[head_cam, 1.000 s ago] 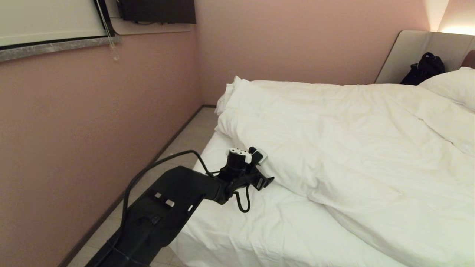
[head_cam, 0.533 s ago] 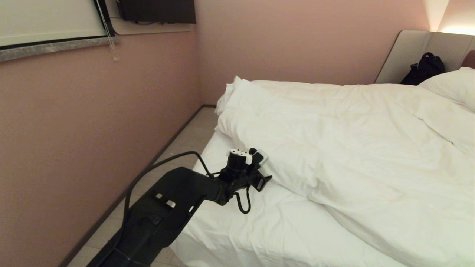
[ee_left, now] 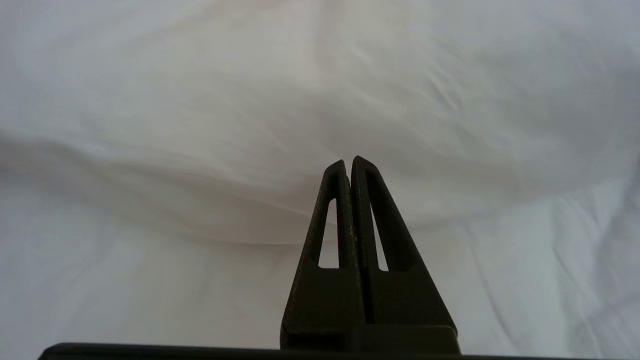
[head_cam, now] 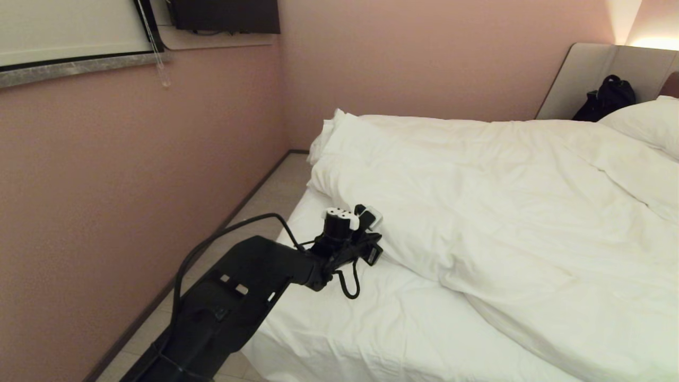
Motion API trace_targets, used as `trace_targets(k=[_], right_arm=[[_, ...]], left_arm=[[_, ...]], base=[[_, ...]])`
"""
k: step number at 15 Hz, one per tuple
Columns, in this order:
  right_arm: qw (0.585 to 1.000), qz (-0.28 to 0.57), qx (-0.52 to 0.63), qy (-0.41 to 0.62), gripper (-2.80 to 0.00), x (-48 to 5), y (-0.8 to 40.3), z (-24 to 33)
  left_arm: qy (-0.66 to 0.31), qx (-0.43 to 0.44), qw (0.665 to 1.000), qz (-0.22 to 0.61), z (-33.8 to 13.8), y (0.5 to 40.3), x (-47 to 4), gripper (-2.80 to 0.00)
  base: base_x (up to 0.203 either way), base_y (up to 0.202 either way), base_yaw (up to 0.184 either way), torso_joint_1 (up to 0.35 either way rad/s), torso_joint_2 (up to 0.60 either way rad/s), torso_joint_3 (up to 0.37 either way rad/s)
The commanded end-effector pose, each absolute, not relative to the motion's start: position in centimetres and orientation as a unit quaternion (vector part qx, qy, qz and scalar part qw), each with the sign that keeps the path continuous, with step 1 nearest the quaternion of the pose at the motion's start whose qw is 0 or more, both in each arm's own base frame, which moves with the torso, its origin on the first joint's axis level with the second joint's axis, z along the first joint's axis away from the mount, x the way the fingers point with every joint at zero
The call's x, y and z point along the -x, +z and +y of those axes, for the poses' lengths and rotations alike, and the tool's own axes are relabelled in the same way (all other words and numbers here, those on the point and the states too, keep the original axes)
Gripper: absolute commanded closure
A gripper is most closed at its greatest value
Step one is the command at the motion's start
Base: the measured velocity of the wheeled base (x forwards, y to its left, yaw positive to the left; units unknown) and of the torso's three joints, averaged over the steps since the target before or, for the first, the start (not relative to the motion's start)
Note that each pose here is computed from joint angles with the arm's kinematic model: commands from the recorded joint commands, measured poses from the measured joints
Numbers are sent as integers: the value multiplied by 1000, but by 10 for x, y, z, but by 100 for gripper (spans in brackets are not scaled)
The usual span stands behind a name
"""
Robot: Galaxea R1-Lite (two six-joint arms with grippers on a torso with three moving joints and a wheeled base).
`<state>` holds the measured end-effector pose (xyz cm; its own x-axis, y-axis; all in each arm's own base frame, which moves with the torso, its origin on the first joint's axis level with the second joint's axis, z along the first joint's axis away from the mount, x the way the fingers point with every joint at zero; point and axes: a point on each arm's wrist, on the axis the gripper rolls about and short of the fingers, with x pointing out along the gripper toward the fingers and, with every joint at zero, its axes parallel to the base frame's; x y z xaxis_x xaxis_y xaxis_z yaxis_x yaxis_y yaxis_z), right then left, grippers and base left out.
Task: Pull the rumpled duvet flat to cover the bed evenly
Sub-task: Hold the folded corner of the quilt
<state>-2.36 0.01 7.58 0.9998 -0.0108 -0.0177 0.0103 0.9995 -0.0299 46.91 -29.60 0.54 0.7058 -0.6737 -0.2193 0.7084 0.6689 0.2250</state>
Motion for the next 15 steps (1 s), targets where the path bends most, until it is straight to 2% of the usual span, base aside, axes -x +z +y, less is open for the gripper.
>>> trace_targets(k=[1,3,5,8,11,15], right_arm=[[1000,9,15,-5,0,24,76,0],[1000,9,15,-5,0,24,76,0],[1000,9,15,-5,0,24,76,0],[1000,9,15,-5,0,24,76,0],[1000,9,15,-5,0,24,76,0],[1000,9,18,-4,0,23,75,0]], left_arm=[[-356,-145,922,42,-294,27,-469,0],[-312,-124,941,32,-283,55,-474,0],[-271,-100,957,14,-262,98,-478,0],[-196,-57,979,17,-207,153,-487,0],[-141,-23,989,45,-160,168,-496,0],[-110,11,993,51,-136,180,-491,0]], base=[[0,0,0,0,0,0],[0,0,0,0,0,0],[0,0,0,0,0,0],[0,0,0,0,0,0],[0,0,0,0,0,0],[0,0,0,0,0,0]])
